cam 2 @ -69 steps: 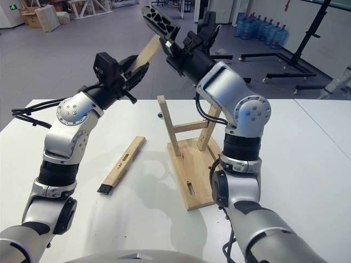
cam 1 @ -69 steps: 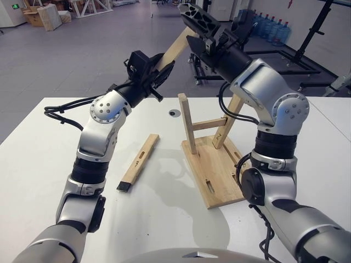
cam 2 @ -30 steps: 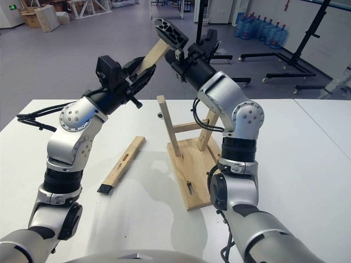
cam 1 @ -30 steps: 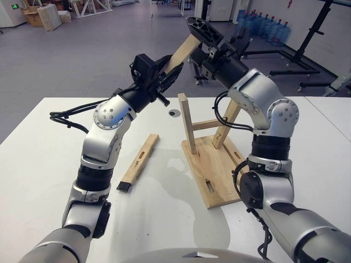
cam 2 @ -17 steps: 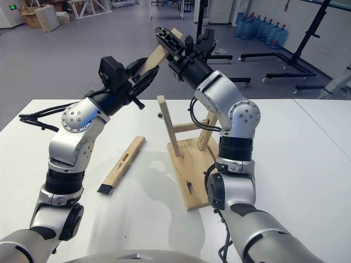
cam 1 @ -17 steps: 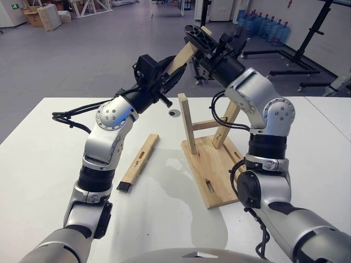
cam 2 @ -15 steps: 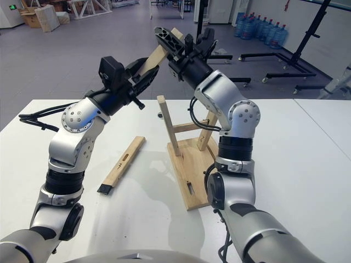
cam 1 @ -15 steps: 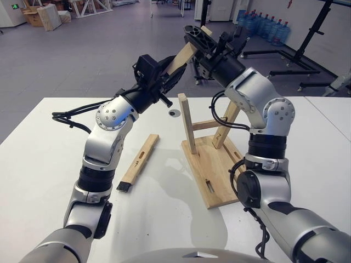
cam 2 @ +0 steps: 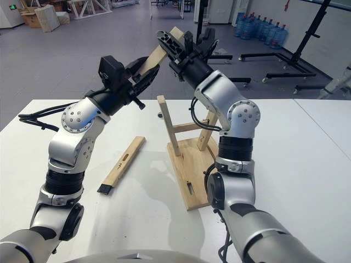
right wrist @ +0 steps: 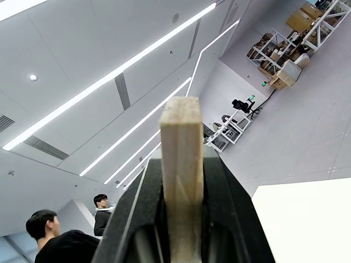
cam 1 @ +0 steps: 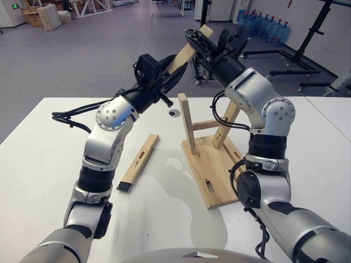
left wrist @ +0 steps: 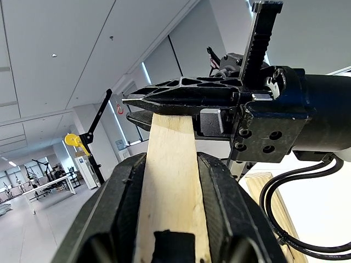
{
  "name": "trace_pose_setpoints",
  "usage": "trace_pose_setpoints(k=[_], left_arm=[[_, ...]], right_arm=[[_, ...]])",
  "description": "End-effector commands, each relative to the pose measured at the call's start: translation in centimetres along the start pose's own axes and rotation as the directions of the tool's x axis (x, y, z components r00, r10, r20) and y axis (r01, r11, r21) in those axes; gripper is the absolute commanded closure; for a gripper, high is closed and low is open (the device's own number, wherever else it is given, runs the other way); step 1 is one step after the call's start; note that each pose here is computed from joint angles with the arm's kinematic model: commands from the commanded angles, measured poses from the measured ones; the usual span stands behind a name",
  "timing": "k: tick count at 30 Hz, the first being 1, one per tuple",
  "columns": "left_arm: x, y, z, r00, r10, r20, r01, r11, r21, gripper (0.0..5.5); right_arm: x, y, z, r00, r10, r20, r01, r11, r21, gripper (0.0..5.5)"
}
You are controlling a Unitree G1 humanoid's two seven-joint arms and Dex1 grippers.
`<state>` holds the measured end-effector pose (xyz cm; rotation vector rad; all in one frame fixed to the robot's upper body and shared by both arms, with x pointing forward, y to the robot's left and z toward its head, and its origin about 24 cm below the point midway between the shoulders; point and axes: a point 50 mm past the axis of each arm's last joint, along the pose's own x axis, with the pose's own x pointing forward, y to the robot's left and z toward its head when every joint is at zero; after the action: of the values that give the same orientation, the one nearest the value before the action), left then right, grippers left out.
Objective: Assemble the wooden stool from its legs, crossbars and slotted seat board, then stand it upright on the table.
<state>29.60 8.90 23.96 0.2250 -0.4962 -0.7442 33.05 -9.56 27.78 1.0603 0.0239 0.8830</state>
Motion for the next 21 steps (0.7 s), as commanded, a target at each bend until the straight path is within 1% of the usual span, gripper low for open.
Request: trace_pose_setpoints(k=[1,4,7,10,14,18,20,21], left_arm=[[0.1,-0.6,-0.8,0.999,-0.014,-0.051,0.011,0.998,-0.069,3.74],[-0.6,-0.4,-0.8,0.998,0.018,-0.057,-0.024,0.995,-0.097,3.31],[-1.8,-0.1,-0.9,0.996,0.046,-0.082,-0.055,0.992,-0.114,2.81],[-3.4,-0.4,-1.6,0.99,0.029,-0.14,-0.045,0.992,-0.116,2.36],[-4.2,-0.4,-2.1,0.982,-0.011,-0.19,-0.01,0.994,-0.11,1.85],[-6.0,0.2,-2.3,0.972,-0.036,-0.231,0.003,0.99,-0.139,1.27],[-7.3,2.0,-1.7,0.977,0.032,-0.209,-0.077,0.974,-0.212,1.0],[-7.9,3.0,-1.3,0.979,0.078,-0.191,-0.124,0.962,-0.244,0.95]], right_arm=[[-0.4,0.2,0.2,1.0,-0.001,0.008,0.002,0.998,-0.066,5.11],[-0.3,0.0,0.1,1.0,-0.002,0.017,0.003,0.997,-0.083,5.11],[-0.4,0.0,1.0,0.998,0.001,0.064,0.005,0.996,-0.093,5.11],[-0.4,0.2,1.8,0.994,0.004,0.106,0.007,0.994,-0.108,5.11],[-0.9,0.4,2.9,0.986,0.0,0.164,0.024,0.99,-0.142,5.11],[-2.5,0.8,5.4,0.97,-0.01,0.243,0.062,0.976,-0.206,5.11],[-4.1,1.8,7.2,0.96,0.005,0.281,0.079,0.955,-0.285,5.11],[-5.3,2.5,8.2,0.953,0.015,0.302,0.09,0.938,-0.334,5.11]])
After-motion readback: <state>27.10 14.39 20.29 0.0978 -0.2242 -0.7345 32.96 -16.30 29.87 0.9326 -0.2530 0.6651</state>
